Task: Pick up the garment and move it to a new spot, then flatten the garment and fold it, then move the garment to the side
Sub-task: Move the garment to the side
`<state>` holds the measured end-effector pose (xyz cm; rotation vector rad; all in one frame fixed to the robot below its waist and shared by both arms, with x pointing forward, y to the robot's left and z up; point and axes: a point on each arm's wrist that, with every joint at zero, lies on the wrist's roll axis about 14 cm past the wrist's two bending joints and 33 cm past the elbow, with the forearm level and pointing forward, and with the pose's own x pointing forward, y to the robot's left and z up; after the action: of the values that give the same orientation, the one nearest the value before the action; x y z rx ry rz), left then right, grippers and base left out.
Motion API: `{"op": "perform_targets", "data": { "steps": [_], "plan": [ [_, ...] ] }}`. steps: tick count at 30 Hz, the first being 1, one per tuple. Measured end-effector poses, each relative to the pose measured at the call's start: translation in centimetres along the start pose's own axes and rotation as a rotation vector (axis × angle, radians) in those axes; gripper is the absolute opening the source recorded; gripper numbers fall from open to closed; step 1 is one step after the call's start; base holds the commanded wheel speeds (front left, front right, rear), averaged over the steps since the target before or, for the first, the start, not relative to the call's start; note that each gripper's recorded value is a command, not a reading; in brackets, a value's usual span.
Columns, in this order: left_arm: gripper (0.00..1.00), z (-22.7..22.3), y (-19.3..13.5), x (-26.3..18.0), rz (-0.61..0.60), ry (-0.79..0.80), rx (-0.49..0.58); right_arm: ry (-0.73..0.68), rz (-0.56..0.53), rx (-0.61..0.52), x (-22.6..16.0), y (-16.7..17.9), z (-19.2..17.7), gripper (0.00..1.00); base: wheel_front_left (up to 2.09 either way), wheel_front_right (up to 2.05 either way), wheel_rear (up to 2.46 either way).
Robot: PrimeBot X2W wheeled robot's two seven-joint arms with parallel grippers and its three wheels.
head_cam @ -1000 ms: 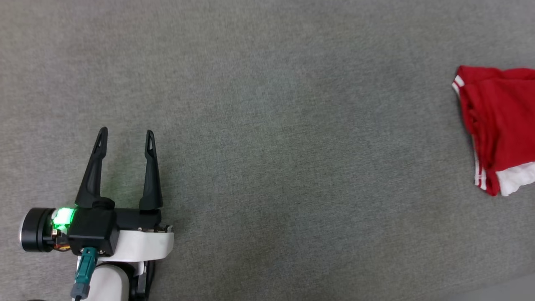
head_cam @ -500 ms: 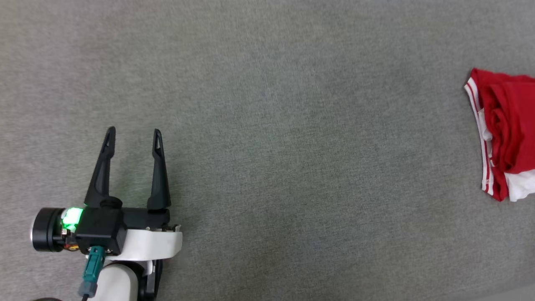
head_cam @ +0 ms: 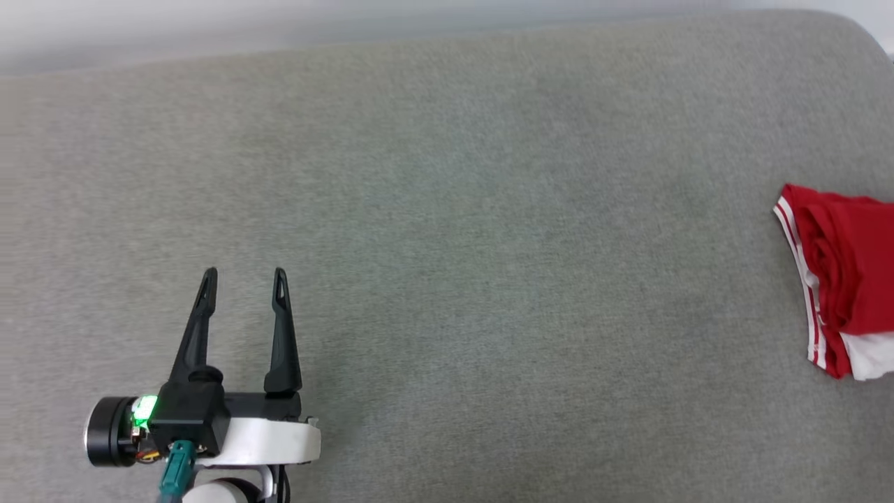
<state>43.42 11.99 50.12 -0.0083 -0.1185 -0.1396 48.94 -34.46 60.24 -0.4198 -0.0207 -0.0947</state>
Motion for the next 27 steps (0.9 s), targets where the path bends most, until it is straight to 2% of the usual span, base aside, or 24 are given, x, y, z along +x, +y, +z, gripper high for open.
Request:
{"op": "perform_targets", "data": {
  "steps": [5, 8, 13, 20, 27],
  "plan": [
    [1.00, 1.0, 1.4, -1.8, 0.049, -0.005, 0.015, -0.210, 0.079, 0.075, -1.0, 5.2, 3.6, 1.00, 0.00, 0.00, 0.00],
    [1.00, 1.4, 2.4, -2.9, 0.082, -0.003, 0.022, -0.267, 0.116, 0.135, -2.2, 8.2, 4.3, 1.00, 0.00, 0.00, 0.00],
    [1.00, 1.9, 3.5, -4.9, 0.124, 0.001, 0.030, -0.262, 0.170, 0.244, -4.9, 12.9, 3.6, 1.00, 0.00, 0.00, 0.00],
    [1.00, 2.5, 4.7, -7.2, 0.168, 0.001, 0.039, -0.204, 0.199, 0.386, -8.3, 16.6, 1.9, 1.00, 0.00, 0.00, 0.00],
    [1.00, 2.2, 5.2, -8.6, 0.190, 0.018, 0.041, -0.179, 0.157, 0.467, -11.2, 16.7, 1.0, 1.00, 0.00, 0.00, 0.00]
  ]
}}
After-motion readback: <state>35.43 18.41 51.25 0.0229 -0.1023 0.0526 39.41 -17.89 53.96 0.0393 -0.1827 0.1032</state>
